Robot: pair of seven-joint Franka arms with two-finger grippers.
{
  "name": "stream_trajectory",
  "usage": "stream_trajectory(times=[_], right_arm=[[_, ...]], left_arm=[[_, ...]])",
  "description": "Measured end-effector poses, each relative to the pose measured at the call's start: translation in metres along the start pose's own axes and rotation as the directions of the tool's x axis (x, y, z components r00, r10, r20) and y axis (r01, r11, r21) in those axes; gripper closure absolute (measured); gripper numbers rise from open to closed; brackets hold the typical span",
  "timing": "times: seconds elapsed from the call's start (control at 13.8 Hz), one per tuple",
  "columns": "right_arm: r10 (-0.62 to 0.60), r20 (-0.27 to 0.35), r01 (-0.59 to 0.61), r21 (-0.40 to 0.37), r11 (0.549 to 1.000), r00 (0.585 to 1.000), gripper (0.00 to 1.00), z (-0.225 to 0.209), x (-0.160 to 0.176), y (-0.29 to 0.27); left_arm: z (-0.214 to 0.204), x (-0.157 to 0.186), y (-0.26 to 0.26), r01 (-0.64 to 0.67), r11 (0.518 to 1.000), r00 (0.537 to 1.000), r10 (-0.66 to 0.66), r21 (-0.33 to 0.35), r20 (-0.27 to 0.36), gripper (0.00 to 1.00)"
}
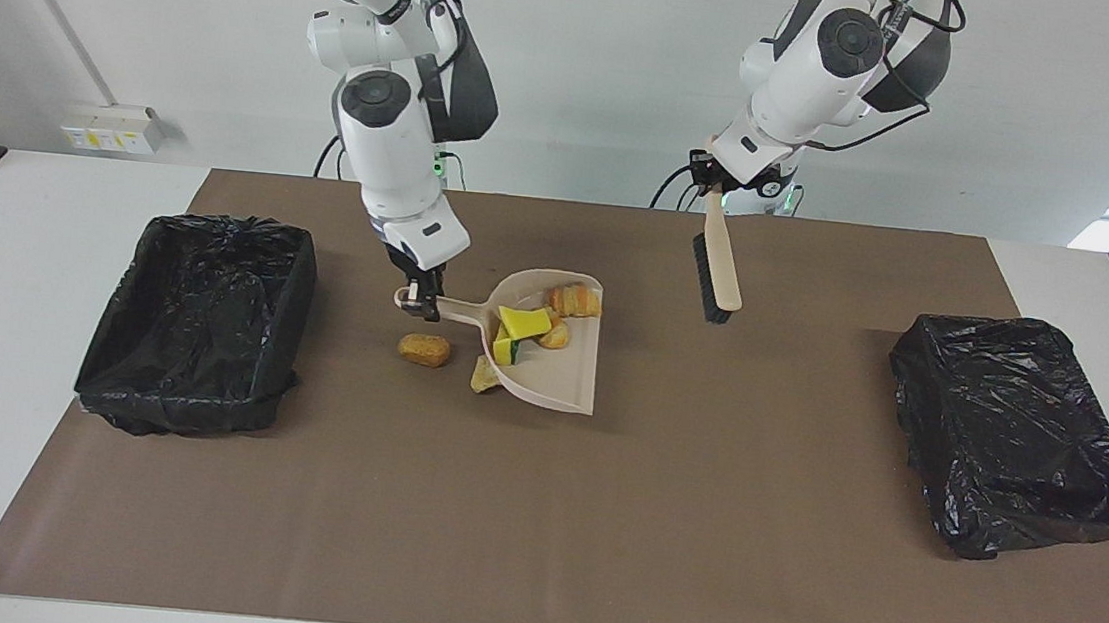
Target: Sweep and dump trash in bin
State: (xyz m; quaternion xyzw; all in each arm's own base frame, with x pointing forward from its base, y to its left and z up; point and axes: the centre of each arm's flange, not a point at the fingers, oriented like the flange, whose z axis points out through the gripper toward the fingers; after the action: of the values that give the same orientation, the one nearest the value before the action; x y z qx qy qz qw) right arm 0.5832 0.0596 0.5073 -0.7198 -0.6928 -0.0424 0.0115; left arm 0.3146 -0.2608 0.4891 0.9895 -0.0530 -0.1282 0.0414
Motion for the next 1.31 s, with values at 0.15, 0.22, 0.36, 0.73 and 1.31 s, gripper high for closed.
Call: stream_trajectory(times=[0.15, 0.22, 0.36, 0.73, 1.31], right_arm=[[0.022, 0.004, -0.021, -0.012, 1.0, 1.0, 0.67, -0.016, -0.035, 0.0], [0.031, 0.007, -0.031, -0.013, 0.999, 0.999, 0.67, -0.022, -0.054, -0.001], [0.037, 0.031, -0.037, -0.018, 0.999, 0.999, 0.67, -0.027, -0.097, -0.002], [0.037, 0.127, -0.036, -0.01, 0.999, 0.991, 0.67, -0.036, -0.205, -0.015], [-0.09, 0.397, 0.102, -0.009, 0.995, 0.913, 0.67, -0.082, -0.339, -0.038]], left_arm=[[0.013, -0.009, 0.02, 0.016, 1.0, 0.999, -0.015, 0.011, -0.049, 0.74], [0.024, -0.012, 0.032, 0.029, 0.999, 0.997, -0.028, 0.019, -0.069, 0.74], [0.059, -0.012, 0.062, 0.06, 0.997, 0.995, -0.057, 0.038, -0.083, 0.74], [0.133, 0.004, 0.117, 0.075, 0.996, 0.995, -0.072, 0.046, -0.07, 0.74], [0.137, 0.01, 0.134, 0.072, 0.994, 0.992, -0.062, 0.086, -0.113, 0.74]])
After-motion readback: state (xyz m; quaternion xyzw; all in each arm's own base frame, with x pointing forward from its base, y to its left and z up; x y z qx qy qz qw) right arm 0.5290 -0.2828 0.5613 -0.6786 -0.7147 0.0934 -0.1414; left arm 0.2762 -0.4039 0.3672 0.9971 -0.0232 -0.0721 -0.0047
